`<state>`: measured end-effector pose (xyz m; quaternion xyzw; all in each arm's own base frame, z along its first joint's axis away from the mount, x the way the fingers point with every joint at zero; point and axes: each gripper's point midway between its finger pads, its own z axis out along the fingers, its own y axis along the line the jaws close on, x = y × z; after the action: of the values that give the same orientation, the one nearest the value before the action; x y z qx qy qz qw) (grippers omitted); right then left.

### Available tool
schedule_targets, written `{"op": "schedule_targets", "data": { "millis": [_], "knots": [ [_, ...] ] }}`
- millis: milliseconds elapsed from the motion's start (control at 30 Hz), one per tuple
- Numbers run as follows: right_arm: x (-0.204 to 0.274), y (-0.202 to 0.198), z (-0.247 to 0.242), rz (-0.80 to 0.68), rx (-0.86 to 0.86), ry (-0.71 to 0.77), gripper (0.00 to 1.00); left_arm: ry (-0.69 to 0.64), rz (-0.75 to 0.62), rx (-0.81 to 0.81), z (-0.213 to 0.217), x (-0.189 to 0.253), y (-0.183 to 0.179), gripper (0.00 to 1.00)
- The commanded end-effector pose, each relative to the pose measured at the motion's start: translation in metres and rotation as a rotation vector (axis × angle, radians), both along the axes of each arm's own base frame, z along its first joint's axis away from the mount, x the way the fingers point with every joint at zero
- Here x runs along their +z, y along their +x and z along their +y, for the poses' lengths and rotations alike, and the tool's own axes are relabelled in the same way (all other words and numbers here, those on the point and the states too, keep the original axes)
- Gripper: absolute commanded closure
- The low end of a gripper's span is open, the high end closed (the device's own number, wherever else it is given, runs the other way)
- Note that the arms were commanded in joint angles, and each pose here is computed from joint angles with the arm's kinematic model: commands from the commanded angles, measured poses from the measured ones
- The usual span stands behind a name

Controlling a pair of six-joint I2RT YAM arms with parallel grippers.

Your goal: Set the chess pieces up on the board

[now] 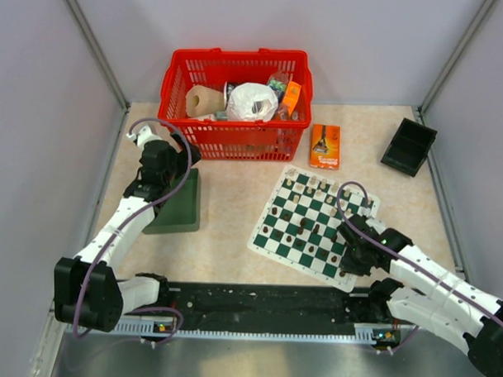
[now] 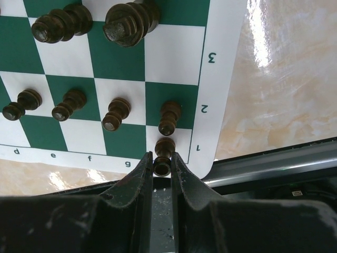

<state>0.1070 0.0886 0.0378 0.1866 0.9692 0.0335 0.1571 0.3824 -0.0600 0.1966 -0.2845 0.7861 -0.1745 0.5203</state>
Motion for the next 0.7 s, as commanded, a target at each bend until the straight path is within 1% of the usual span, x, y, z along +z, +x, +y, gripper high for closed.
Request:
{"op": "schedule_targets", "data": {
  "millis": [0, 100, 267, 367, 667],
  "knots": [
    [0.0069, 0.0074, 0.005, -0.033, 0.022, 0.005, 0.96, -0.019, -0.063, 0.001, -0.0008, 0.0158, 0.0076, 0.01],
    [0.0039, 0.0067, 0.0055, -0.027, 0.023, 0.005, 0.92, -0.023, -0.06, -0.001, -0.0014, 0.0138, 0.0074, 0.01],
    [0.0054, 0.0075, 0.0063, -0.035, 0.029, 0.011, 0.84, -0.026, -0.058, -0.004, -0.0024, 0.0132, 0.0081, 0.01],
    [0.0088, 0.0099, 0.0062, -0.047, 0.028, 0.01, 0.81, -0.026, -0.059, -0.008, -0.003, 0.0137, 0.0086, 0.01],
    [0.0092, 0.0089, 0.0098, -0.04, 0.043, 0.027, 0.78, -0.028, -0.058, -0.007, -0.003, 0.0126, 0.0083, 0.02]
  ]
}}
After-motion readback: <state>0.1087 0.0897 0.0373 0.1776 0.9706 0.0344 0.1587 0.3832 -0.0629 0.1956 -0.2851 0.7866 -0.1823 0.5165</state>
